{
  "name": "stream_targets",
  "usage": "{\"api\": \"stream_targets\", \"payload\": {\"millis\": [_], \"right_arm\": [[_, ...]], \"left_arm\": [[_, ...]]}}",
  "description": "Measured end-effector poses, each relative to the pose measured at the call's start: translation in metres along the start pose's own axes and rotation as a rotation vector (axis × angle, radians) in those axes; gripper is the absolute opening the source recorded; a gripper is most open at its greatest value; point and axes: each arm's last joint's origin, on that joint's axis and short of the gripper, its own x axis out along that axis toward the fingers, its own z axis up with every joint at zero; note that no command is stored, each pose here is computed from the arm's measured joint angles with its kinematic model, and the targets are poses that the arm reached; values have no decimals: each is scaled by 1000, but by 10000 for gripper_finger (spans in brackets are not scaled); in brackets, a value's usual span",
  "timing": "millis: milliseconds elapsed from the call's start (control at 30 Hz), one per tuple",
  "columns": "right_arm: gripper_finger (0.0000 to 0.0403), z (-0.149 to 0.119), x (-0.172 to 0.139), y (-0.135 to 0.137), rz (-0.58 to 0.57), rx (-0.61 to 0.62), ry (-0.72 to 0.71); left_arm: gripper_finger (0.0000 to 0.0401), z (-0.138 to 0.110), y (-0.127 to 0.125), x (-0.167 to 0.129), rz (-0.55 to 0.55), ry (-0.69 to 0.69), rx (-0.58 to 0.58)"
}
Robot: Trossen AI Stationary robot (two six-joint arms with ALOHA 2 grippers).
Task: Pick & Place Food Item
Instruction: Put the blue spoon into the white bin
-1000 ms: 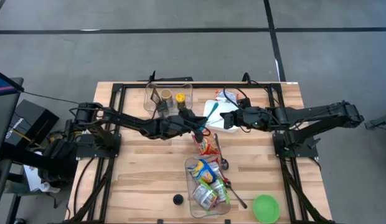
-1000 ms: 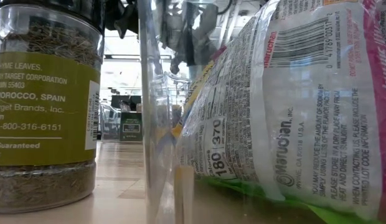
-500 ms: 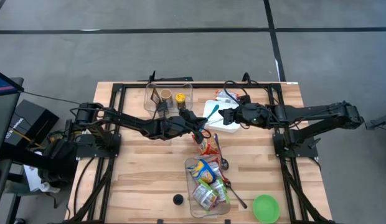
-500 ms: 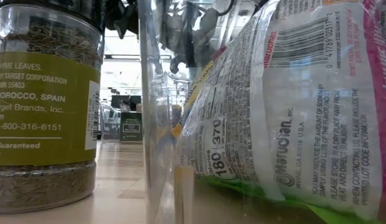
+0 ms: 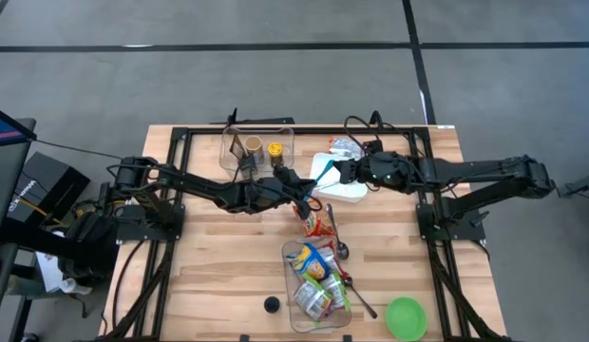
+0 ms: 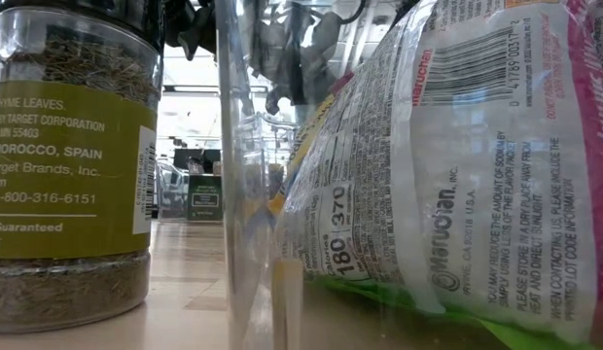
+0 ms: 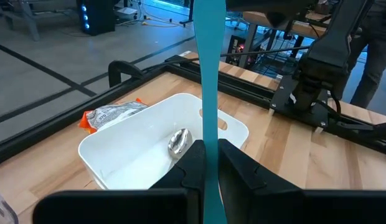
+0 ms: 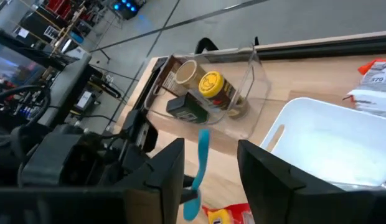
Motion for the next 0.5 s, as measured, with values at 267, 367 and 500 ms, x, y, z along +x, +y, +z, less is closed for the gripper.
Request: {"api": "stream_targets", "payload": {"millis": [267,367,500], "right_arm": [[142,6,4,-4,4,17,19],[142,4,3,-3,10,13,26],[142,1,2,-1,31,7,56]], "left_arm": [[21,-1,-3,-2,-11,1,67],[21,-1,-3,-2,-11,1,67],[21,-1,-3,-2,-11,1,67]]}}
